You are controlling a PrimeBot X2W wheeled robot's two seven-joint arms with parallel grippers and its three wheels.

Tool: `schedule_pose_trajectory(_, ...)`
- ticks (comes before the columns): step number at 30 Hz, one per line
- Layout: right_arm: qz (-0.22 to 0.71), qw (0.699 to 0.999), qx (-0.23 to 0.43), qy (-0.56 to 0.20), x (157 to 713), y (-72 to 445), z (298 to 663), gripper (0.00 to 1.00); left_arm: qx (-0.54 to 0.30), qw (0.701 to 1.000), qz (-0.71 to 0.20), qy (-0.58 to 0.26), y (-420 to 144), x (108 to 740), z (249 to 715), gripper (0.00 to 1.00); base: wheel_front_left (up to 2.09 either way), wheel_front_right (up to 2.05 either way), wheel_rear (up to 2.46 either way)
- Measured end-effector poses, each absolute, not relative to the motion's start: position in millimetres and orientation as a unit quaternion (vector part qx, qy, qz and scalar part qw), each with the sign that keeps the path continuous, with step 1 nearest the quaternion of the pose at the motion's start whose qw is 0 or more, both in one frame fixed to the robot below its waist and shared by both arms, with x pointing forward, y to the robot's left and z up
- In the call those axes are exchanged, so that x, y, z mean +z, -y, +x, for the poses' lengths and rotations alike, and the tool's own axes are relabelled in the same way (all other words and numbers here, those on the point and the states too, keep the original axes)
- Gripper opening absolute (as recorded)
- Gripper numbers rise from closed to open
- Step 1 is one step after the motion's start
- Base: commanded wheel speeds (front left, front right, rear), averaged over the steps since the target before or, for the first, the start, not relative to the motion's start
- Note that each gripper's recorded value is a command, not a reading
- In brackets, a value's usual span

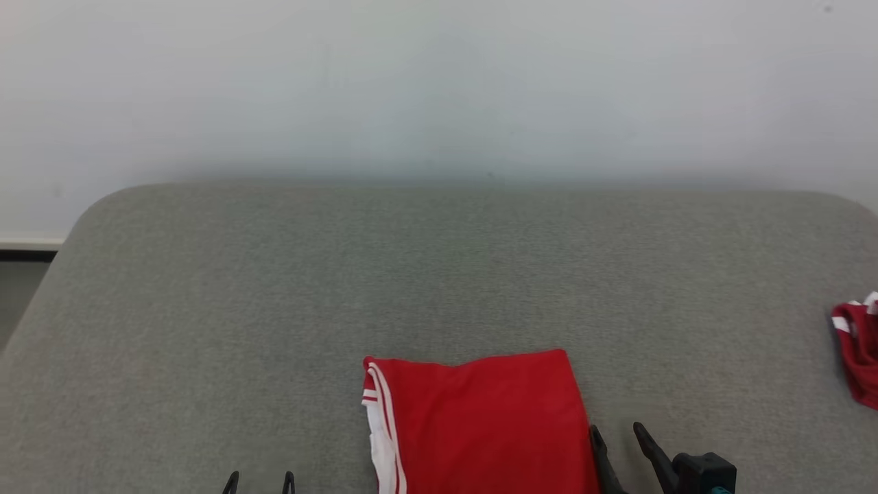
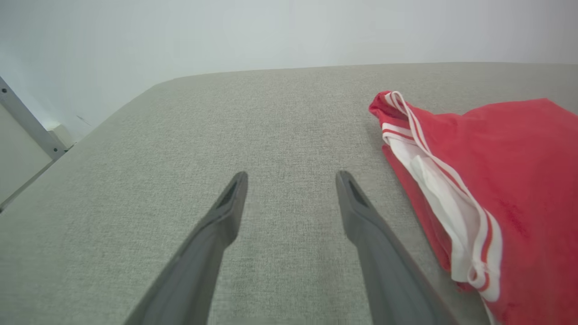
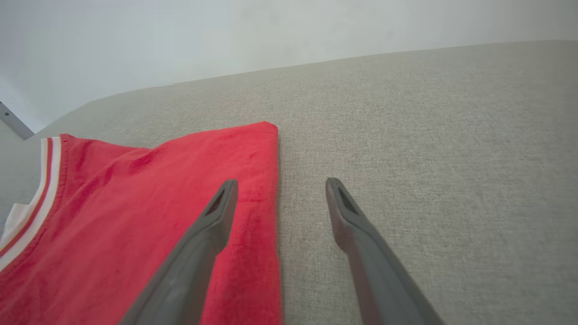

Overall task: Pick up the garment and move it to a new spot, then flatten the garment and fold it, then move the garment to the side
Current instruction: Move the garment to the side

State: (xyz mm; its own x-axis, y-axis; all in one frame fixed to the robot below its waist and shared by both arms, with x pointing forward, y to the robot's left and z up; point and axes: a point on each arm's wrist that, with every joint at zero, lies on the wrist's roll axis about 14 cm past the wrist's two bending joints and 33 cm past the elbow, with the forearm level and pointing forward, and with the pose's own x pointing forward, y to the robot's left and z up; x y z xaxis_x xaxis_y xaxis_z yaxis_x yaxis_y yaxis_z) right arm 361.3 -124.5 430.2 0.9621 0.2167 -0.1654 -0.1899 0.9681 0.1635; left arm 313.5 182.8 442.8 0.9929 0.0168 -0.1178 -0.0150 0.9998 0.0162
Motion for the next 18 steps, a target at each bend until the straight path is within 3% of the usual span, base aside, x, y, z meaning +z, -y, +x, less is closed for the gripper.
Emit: schedule_pose_trajectory(18,0.062,0.971,0.151,-0.176,385,85,397,1.00,0.075,0.994,0.000,-0.085,-217,430,296,1.00,0.00,0.00,0.00)
